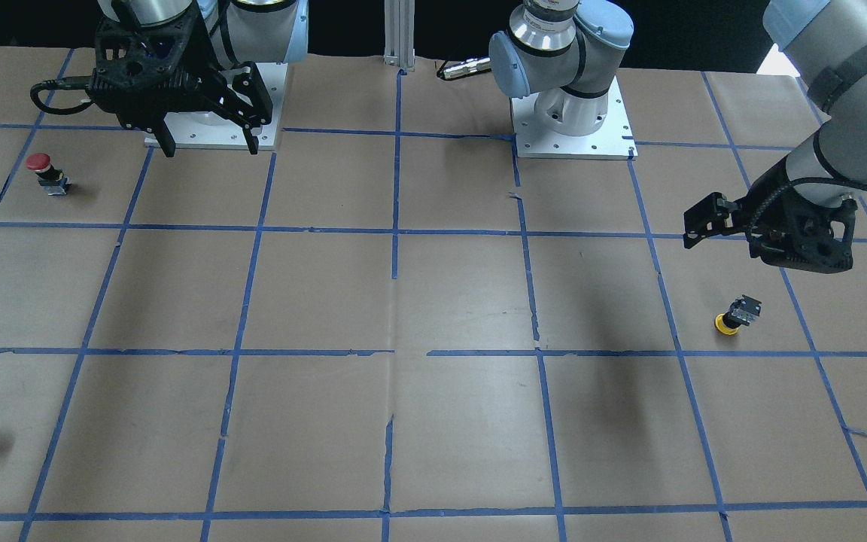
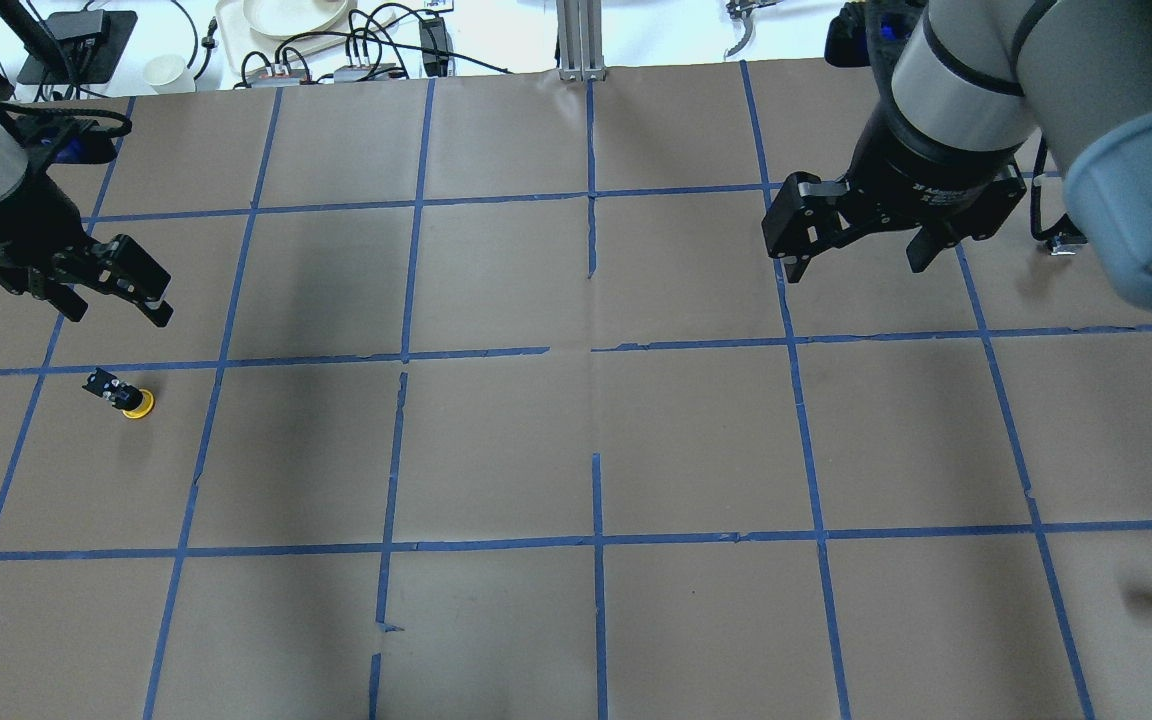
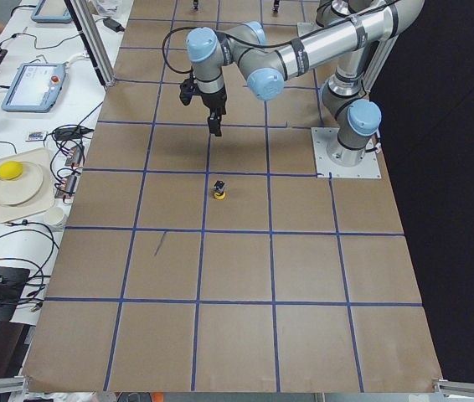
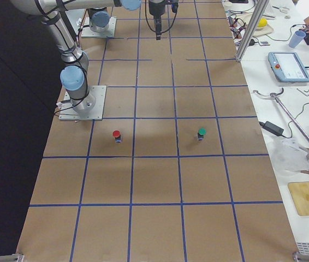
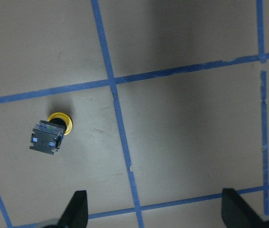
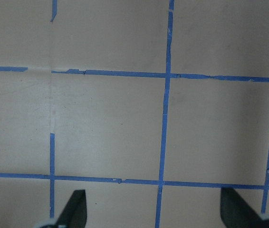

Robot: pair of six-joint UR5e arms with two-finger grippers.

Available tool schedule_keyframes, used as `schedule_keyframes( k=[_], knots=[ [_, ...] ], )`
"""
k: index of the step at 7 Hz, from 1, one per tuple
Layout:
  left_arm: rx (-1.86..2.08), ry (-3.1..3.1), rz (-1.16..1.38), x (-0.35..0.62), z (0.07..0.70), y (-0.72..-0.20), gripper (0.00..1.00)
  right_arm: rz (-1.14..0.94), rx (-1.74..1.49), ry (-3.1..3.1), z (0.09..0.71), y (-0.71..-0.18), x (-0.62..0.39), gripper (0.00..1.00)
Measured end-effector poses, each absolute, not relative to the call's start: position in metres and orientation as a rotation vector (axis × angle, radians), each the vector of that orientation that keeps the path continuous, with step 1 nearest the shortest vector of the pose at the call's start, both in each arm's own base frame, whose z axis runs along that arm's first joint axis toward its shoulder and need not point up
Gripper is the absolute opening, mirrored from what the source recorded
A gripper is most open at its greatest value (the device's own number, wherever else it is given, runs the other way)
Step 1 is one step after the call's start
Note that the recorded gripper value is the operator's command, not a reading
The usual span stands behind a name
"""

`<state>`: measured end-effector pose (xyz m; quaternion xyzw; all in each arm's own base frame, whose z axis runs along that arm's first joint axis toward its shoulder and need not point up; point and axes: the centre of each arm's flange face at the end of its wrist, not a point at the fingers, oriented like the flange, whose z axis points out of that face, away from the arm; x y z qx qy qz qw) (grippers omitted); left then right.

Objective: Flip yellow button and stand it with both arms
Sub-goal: 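Move the left gripper down over the yellow button lying on its side, then close the left gripper on the yellow button's base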

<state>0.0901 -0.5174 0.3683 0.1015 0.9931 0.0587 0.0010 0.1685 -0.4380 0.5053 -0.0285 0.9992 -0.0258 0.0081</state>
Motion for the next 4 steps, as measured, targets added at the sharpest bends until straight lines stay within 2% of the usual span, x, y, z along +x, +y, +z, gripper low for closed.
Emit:
schedule_keyframes(
  k=[4],
  knots=[
    [0.719, 3.030, 0.143, 0.171, 0.292, -0.516, 0.97, -0.076, -0.080, 3.124, 0.504, -0.439, 0.166, 1.00]
  ],
)
